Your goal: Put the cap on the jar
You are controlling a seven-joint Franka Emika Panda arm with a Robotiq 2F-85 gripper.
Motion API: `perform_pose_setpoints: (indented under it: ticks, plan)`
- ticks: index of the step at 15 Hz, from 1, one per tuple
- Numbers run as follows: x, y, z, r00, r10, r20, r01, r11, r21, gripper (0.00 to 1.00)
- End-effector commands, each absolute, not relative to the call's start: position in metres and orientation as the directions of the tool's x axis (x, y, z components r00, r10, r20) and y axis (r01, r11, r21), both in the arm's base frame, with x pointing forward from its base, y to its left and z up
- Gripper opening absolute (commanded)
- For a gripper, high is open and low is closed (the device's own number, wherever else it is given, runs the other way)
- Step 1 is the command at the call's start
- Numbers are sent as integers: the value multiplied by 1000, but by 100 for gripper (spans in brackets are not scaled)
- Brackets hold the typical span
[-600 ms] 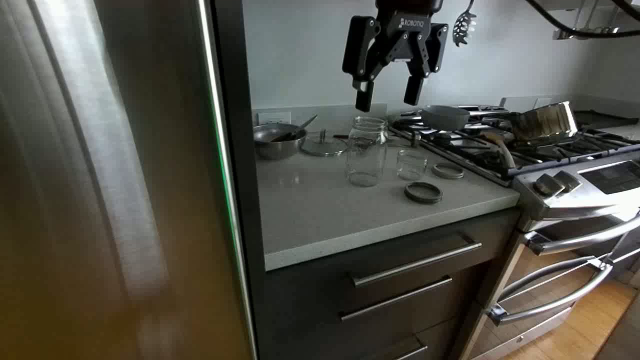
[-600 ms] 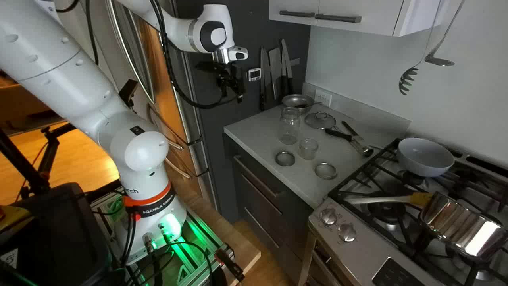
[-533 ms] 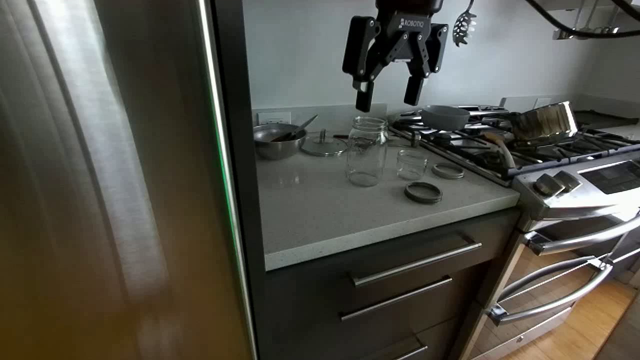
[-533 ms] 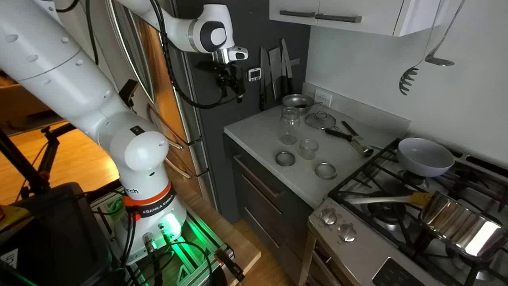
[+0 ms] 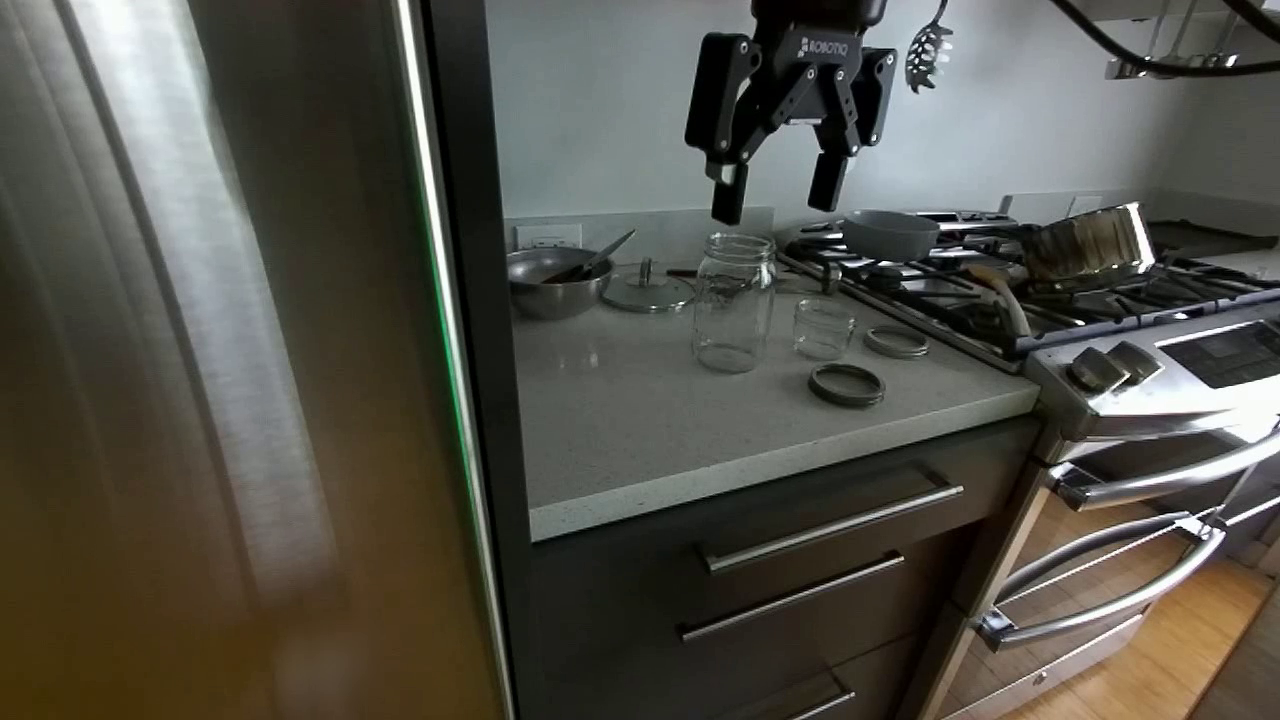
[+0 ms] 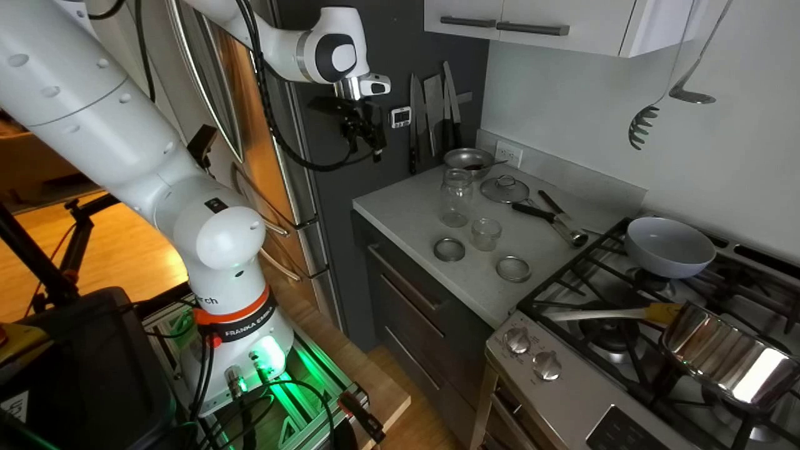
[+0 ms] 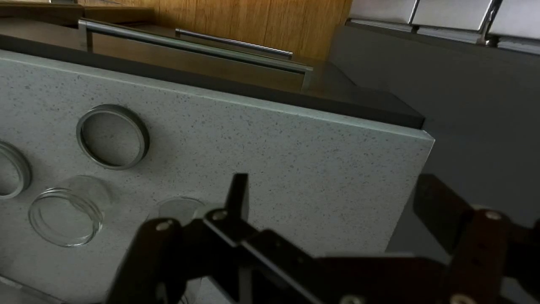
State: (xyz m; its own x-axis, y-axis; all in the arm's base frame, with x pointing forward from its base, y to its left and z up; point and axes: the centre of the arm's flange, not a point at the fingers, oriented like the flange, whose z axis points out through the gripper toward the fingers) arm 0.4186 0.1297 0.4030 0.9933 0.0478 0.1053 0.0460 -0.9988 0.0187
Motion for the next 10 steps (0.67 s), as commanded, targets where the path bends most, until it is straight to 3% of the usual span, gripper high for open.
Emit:
perform_pose_setpoints:
  ticks: [1,10]
  plan:
    - [419,130,403,993,48,105,46,-999,19,100]
    - [426,117,393,995,15,101,18,-999,-34,100]
